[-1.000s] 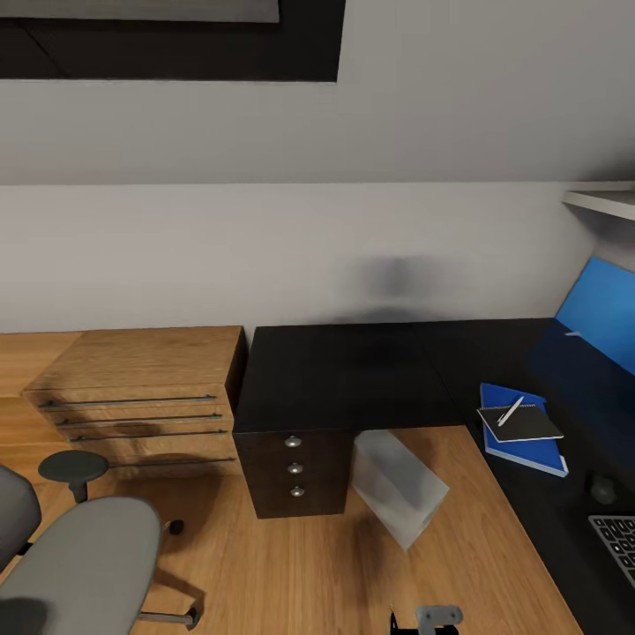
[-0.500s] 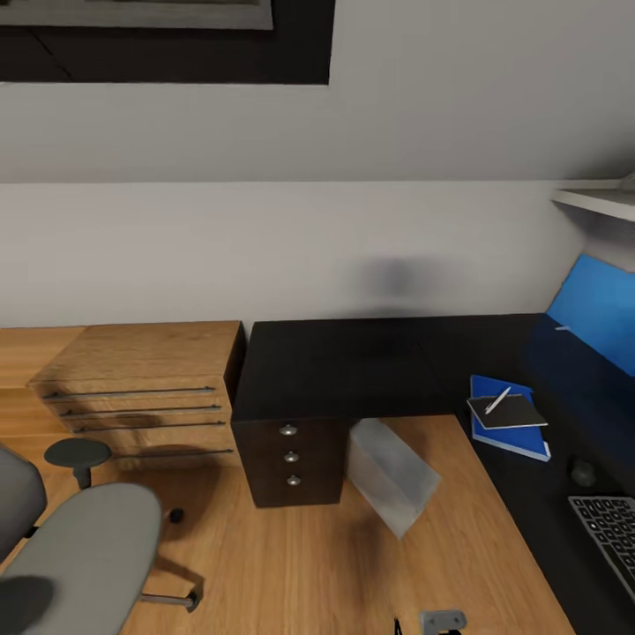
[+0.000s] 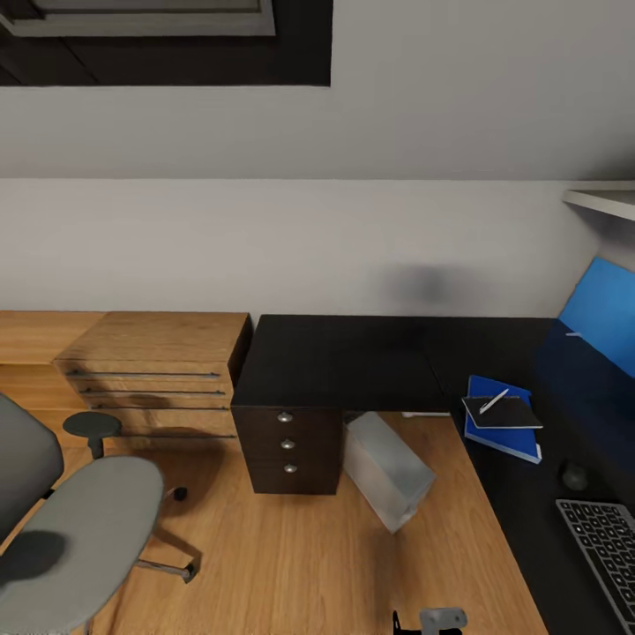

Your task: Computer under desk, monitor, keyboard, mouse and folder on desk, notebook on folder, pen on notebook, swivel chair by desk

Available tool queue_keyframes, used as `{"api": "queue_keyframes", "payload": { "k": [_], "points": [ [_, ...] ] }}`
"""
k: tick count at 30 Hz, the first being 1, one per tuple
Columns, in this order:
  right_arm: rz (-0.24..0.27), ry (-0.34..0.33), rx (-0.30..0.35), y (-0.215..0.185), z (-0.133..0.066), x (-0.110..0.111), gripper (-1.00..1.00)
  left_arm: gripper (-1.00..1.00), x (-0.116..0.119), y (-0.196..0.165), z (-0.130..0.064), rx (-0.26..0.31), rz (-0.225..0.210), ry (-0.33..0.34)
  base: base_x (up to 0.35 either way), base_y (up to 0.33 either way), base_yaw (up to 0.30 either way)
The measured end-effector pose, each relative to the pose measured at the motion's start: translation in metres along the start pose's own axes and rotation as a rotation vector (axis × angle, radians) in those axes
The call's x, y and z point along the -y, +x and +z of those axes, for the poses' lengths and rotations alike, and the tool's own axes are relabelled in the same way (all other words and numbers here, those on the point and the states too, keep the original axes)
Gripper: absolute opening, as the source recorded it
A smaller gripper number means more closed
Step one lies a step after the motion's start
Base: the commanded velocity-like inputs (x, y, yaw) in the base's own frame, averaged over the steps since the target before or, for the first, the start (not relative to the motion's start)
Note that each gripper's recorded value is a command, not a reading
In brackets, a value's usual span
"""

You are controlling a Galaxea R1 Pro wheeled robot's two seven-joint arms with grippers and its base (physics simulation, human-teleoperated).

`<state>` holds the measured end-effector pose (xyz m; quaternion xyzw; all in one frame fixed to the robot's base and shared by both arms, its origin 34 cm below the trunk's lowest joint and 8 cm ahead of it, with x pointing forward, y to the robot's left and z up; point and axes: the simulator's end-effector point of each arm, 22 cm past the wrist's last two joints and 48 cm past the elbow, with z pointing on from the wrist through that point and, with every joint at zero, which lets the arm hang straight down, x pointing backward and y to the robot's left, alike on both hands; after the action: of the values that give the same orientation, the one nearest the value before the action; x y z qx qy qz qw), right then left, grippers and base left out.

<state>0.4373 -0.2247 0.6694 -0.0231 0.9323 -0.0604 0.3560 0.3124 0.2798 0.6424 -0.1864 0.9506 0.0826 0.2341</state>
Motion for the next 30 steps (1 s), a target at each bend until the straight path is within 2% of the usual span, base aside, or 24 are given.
{"api": "queue_keyframes", "payload": {
  "k": [5,13,18,22,25,27,30],
  "points": [
    [0.001,0.000,0.002,0.000,0.000,0.000,1.00,1.00,-0.002,-0.001,0.000,0.001,-0.005,-0.004,-0.003,-0.005,0.124],
    [0.003,-0.001,0.007,-0.001,0.000,-0.001,1.00,1.00,-0.002,-0.001,0.000,0.001,-0.006,-0.006,0.000,-0.001,0.249],
    [0.012,-0.006,0.048,-0.008,-0.003,-0.003,1.00,1.00,-0.005,0.000,0.001,0.000,-0.004,-0.010,0.000,0.000,0.276],
    [0.046,-0.026,0.115,-0.015,-0.014,-0.024,1.00,1.00,-0.013,0.005,0.001,-0.012,0.007,-0.021,0.000,0.000,0.281],
    [0.057,-0.022,0.154,-0.020,-0.018,-0.024,1.00,1.00,-0.014,0.006,0.001,-0.014,0.010,-0.022,0.000,0.000,0.281],
    [0.077,-0.017,0.225,-0.031,-0.024,-0.022,1.00,1.00,-0.015,0.007,0.001,-0.017,0.013,-0.022,0.000,0.000,0.282],
    [0.098,-0.012,0.293,-0.037,-0.033,-0.017,1.00,1.00,-0.014,0.008,0.001,-0.017,0.017,-0.019,0.000,0.000,0.282]
  ]
}}
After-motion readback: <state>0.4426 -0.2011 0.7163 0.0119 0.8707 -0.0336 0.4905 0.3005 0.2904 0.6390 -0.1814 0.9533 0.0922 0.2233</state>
